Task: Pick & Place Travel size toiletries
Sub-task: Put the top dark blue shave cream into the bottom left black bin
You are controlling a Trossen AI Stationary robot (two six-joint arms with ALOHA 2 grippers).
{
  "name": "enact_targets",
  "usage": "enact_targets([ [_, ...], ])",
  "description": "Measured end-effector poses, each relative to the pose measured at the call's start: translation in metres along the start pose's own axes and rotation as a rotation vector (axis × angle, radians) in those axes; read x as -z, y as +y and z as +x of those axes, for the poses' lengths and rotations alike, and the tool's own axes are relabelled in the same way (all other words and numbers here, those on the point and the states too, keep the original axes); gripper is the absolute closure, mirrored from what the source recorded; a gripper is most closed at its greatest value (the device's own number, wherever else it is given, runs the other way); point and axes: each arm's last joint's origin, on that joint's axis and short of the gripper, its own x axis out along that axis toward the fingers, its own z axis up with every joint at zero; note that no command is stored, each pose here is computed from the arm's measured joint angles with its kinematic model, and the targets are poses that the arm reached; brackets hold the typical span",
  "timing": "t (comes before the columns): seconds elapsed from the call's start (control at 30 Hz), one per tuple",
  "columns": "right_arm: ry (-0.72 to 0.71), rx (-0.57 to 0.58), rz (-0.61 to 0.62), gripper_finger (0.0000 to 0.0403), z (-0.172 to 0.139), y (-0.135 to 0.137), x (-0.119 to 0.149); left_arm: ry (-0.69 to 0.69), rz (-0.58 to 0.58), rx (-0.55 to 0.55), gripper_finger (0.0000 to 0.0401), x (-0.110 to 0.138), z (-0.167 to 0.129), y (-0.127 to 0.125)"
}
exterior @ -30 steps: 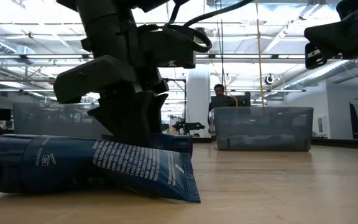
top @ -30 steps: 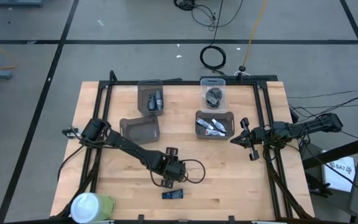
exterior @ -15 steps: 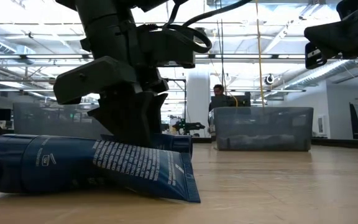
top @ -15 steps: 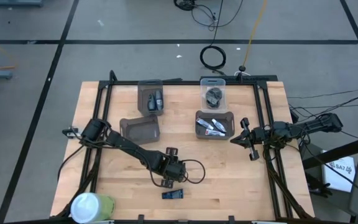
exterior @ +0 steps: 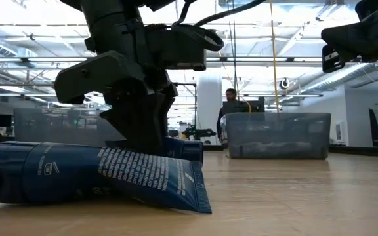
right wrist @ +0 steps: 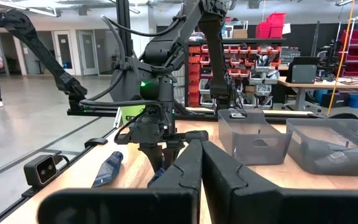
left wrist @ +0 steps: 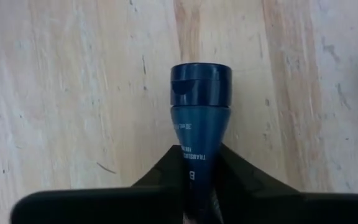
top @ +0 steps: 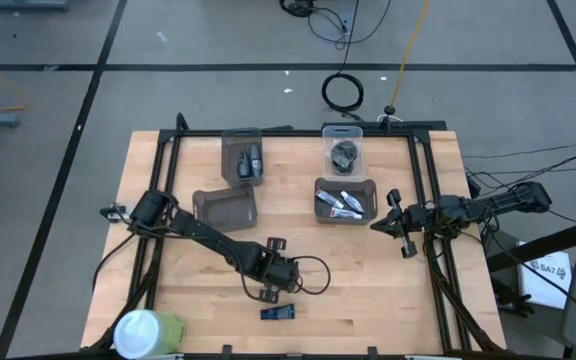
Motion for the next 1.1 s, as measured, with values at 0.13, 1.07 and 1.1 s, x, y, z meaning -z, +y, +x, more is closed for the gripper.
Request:
enact_targets([
  [0.13,0.0,0.0,0.0,0.0403,0.0,0.0,0.0,-0.001,0.001,0.0,0.0362,-0.0001,-0.0003,-0.0003],
  [1.07,0.0,0.0,0.0,0.0403,0.0,0.0,0.0,0.001,0.003,0.003,0.036,0.0,-0.0002,0.0],
  [1.1,0.0,0.0,0.0,0.0403,0.0,0.0,0.0,0.001,0.003,0.003,0.036,0.0,-0.0002,0.0],
])
